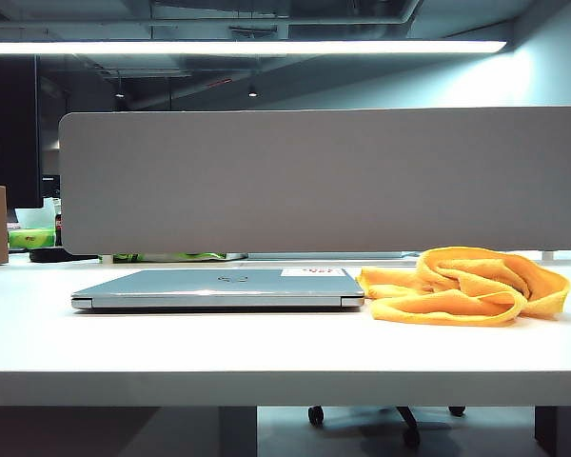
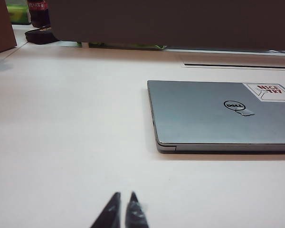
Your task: Pick up the rag and use it to wipe the water off the lid of the laptop on the table.
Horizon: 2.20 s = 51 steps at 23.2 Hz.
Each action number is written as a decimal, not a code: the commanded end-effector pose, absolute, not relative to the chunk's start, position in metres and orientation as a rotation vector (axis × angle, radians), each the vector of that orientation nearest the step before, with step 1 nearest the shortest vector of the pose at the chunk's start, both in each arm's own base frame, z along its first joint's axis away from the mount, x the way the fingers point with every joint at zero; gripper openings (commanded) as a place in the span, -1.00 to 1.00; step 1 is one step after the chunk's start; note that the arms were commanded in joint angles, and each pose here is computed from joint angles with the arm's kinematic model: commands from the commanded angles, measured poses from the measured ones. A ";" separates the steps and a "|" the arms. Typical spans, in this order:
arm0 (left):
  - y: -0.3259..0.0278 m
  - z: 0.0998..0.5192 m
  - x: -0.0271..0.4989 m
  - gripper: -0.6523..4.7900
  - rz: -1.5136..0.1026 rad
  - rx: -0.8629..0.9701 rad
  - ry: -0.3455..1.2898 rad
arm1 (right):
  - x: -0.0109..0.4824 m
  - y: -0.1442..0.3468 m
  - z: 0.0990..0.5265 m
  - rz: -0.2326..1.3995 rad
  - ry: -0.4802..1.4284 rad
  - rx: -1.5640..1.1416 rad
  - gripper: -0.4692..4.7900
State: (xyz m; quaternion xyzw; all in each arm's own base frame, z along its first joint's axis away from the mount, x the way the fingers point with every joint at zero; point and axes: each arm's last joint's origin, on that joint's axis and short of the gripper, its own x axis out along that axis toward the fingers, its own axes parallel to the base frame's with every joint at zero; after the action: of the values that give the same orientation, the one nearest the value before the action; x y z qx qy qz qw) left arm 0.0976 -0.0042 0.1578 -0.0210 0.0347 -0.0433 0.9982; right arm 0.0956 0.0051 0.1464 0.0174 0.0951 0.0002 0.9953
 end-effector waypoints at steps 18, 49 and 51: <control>-0.004 0.161 0.097 -0.69 -0.091 -0.038 0.052 | 0.096 0.005 0.147 0.001 0.181 0.039 -0.82; -0.015 0.255 0.054 -0.69 -0.533 -0.148 0.022 | 0.087 0.016 0.204 0.450 -0.139 0.364 -0.83; -0.015 0.256 0.053 -0.69 -0.510 -0.126 0.028 | 0.081 0.018 0.220 0.553 -0.195 0.335 -0.82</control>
State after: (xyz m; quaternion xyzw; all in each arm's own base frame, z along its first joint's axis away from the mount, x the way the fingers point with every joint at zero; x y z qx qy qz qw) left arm 0.0532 -0.0154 0.2553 -0.0782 0.0125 -0.2634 0.9614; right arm 0.0866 0.0160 0.2060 0.1763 -0.0659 0.2193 0.9573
